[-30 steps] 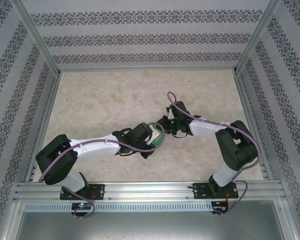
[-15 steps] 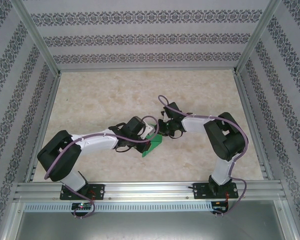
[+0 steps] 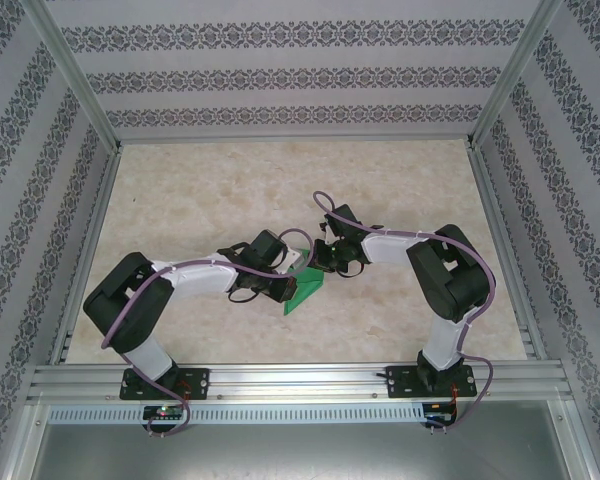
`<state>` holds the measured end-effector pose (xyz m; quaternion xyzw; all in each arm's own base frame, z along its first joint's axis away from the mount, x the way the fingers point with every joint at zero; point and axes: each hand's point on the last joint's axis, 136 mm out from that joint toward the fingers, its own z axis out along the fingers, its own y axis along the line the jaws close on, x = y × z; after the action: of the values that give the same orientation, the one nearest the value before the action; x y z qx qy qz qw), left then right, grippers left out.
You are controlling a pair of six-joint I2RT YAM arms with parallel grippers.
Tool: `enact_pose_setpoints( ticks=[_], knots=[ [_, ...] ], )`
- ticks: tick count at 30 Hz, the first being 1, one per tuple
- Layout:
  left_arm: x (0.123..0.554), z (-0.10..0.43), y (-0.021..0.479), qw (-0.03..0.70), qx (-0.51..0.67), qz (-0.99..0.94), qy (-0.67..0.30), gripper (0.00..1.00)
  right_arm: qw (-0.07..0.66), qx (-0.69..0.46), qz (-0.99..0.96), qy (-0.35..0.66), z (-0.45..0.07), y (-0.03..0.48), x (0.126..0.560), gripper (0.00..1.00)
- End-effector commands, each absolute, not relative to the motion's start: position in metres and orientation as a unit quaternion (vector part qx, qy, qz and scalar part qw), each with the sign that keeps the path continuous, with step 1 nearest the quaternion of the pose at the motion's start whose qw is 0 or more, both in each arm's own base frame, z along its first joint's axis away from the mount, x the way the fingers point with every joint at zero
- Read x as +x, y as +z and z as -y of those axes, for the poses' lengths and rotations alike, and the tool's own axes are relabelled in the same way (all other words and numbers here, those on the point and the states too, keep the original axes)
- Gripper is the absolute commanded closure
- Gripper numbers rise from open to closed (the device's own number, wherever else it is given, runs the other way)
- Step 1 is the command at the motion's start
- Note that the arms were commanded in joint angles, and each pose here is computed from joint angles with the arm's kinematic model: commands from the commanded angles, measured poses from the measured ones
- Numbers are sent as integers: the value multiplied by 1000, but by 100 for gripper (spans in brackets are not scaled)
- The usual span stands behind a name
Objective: Fold a paper plane with a square sheet of paper (pick it up from the middle)
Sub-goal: Third fold the triangle at the center of the table.
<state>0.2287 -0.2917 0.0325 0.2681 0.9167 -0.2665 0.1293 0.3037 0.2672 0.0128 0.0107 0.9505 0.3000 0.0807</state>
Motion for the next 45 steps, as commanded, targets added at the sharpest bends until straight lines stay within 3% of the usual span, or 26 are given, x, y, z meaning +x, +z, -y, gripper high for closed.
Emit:
enact_pose_setpoints(
  ticks=[1, 45],
  knots=[
    [240, 295, 36, 144, 267, -913, -273, 100, 65, 7, -961, 269, -261, -4, 295, 89],
    [245, 283, 11, 132, 262, -927, -234, 98, 78, 22, -957, 279, -263, 4, 301, 85]
  ],
)
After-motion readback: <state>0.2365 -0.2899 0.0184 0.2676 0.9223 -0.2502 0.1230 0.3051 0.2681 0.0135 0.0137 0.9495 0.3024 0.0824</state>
